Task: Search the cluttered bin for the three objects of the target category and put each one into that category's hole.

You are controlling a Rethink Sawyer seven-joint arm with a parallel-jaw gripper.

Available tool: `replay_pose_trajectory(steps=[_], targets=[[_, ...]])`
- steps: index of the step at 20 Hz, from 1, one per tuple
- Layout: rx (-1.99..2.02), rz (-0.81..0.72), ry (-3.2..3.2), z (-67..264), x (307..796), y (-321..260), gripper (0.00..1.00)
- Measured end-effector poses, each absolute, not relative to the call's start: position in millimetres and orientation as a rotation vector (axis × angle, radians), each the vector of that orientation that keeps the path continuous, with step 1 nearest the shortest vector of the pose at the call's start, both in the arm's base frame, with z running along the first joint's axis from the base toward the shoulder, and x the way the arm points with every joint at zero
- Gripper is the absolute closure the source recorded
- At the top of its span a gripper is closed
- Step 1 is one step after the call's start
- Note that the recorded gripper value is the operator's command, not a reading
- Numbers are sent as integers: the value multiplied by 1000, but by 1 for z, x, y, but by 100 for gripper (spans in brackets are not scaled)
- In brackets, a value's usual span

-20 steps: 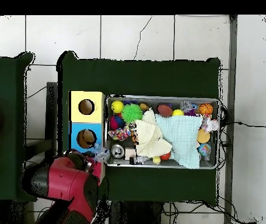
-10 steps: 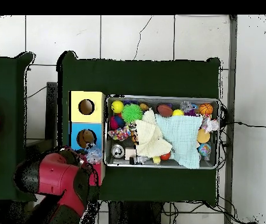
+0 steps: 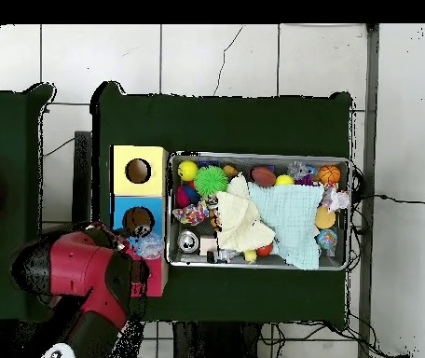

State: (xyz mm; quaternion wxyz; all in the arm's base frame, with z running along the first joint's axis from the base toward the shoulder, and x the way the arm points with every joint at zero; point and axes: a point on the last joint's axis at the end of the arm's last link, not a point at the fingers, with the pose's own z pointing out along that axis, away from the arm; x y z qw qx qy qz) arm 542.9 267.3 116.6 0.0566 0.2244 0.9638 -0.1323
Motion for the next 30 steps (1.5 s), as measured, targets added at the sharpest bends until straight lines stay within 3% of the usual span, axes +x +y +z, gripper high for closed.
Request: replay_pose_trajectory(steps=[17, 30], targets=[[671, -379, 2892, 137, 572, 273, 100], [835, -171, 2774, 184, 560, 245, 100]])
